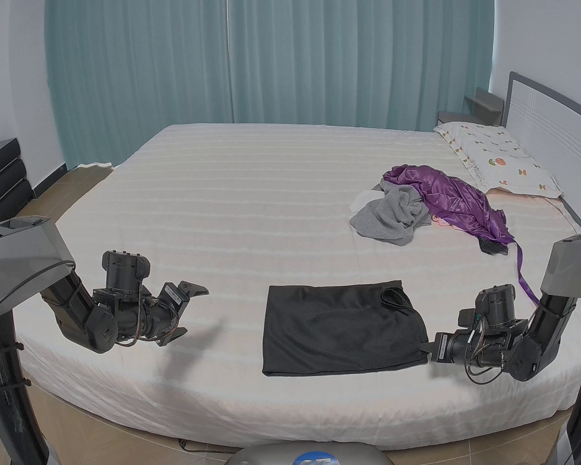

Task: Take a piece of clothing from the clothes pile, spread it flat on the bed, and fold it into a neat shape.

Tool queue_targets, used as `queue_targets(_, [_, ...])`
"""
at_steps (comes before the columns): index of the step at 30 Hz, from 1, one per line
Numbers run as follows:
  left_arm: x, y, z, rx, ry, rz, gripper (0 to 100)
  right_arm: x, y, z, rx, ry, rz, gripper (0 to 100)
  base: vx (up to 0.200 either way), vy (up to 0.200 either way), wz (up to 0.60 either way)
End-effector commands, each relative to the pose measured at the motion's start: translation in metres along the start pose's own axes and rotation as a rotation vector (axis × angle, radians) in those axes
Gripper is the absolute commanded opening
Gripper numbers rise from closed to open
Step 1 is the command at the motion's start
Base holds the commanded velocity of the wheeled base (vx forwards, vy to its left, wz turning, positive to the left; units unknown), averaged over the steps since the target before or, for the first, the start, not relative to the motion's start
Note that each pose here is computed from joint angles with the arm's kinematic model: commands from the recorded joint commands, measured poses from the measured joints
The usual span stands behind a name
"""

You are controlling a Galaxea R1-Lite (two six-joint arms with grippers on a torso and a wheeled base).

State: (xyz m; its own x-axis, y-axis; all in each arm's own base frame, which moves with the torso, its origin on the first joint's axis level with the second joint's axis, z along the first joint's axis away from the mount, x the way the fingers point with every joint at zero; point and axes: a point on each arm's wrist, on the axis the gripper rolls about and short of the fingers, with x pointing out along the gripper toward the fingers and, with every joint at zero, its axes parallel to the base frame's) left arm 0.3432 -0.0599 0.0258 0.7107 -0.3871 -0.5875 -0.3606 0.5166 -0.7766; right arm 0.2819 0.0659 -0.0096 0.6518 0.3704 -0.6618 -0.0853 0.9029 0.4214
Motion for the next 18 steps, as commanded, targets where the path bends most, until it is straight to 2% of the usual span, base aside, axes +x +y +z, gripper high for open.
queue_targets(1, [0.001,0.000,0.000,0.001,0.002,0.001,100,-0.004,-0.003,-0.002,0.013,0.002,-0.008,0,0.000,0.000,0.00])
queue_targets(8, [0.001,0.000,0.000,0.001,0.002,0.001,100,-0.010,-0.007,-0.010,0.021,0.015,-0.021,0,0.000,0.000,0.00])
queue_targets(9, [0.001,0.000,0.000,0.001,0.002,0.001,100,-0.010,-0.010,-0.010,0.026,0.016,-0.026,100,0.000,0.000,0.00])
queue_targets(14, [0.001,0.000,0.000,0.002,0.000,0.001,100,-0.013,-0.010,-0.008,0.036,0.004,-0.007,100,0.000,0.000,0.00])
queue_targets(18, [0.001,0.001,0.000,0.003,0.000,0.003,100,-0.020,0.001,0.012,0.091,-0.076,0.040,100,0.000,0.000,0.00])
